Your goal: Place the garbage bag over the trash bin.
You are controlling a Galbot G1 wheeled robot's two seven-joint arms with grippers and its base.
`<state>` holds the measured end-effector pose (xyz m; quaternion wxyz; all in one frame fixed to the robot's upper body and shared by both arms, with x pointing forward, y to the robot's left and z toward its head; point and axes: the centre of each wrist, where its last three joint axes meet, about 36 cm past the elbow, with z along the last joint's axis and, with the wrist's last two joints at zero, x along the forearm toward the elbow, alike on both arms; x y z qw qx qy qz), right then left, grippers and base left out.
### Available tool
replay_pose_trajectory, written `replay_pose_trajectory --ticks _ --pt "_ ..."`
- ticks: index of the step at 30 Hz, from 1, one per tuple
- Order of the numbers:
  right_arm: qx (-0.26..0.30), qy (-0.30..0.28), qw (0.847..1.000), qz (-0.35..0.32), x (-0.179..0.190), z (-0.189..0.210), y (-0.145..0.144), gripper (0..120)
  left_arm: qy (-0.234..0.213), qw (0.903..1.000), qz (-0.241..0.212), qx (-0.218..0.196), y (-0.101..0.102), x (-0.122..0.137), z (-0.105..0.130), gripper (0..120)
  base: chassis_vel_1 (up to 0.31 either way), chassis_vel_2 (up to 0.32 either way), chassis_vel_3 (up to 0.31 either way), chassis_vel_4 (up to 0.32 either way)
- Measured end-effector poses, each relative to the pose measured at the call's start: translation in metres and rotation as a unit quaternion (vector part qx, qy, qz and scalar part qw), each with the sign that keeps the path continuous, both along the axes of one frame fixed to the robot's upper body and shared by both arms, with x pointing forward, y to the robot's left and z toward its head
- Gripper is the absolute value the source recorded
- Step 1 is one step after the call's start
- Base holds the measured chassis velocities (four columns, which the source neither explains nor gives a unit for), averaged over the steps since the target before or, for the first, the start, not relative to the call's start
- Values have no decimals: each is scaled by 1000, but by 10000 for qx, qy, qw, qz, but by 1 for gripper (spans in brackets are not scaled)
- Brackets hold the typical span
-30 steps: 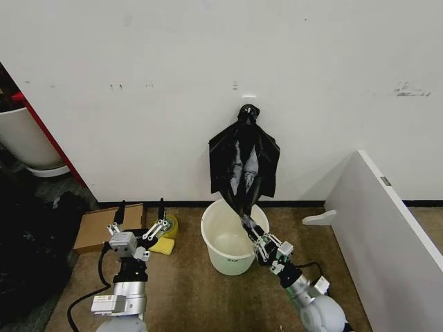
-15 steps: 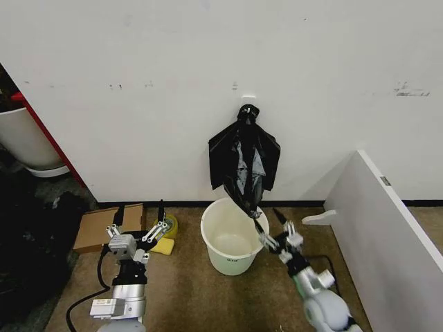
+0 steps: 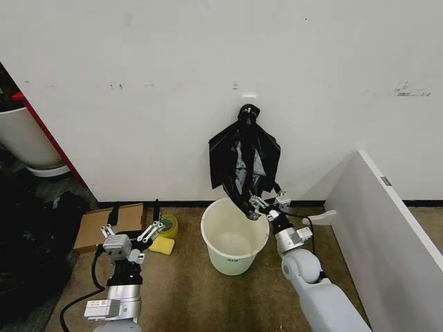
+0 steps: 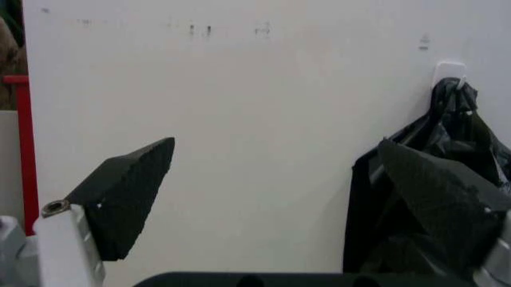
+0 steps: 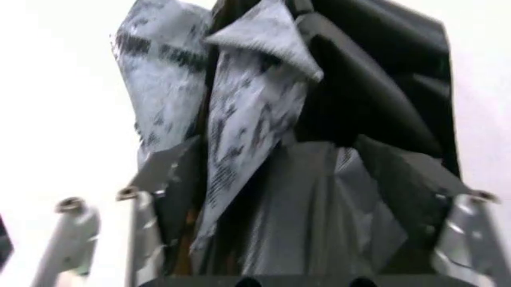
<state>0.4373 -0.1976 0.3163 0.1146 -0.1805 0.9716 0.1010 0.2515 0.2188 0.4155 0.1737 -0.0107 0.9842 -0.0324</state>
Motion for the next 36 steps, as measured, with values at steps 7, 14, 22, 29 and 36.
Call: replay_pose_trajectory --ticks 7,14,22,29,36 --pt "-240 248 9993 -131 0 -1 0 43 -6 10000 -6 -17 -2 3 -2 100 0 0 0 0" --pt "-324 272 9987 -292 4 5 2 20 -32 10000 -37 14 -1 7 0 100 0 0 0 0" --pt "-411 172 9977 -502 0 20 1 0 27 9997 -191 117 2 14 -5 100 0 0 0 0" --pt "-111 -52 9990 -428 -15 48 -4 0 -6 9912 -1303 235 20 55 -4 100 0 0 0 0" --pt "43 -162 9996 -225 -23 54 -1 0 -217 9735 -2176 676 39 139 -1 100 0 0 0 0"
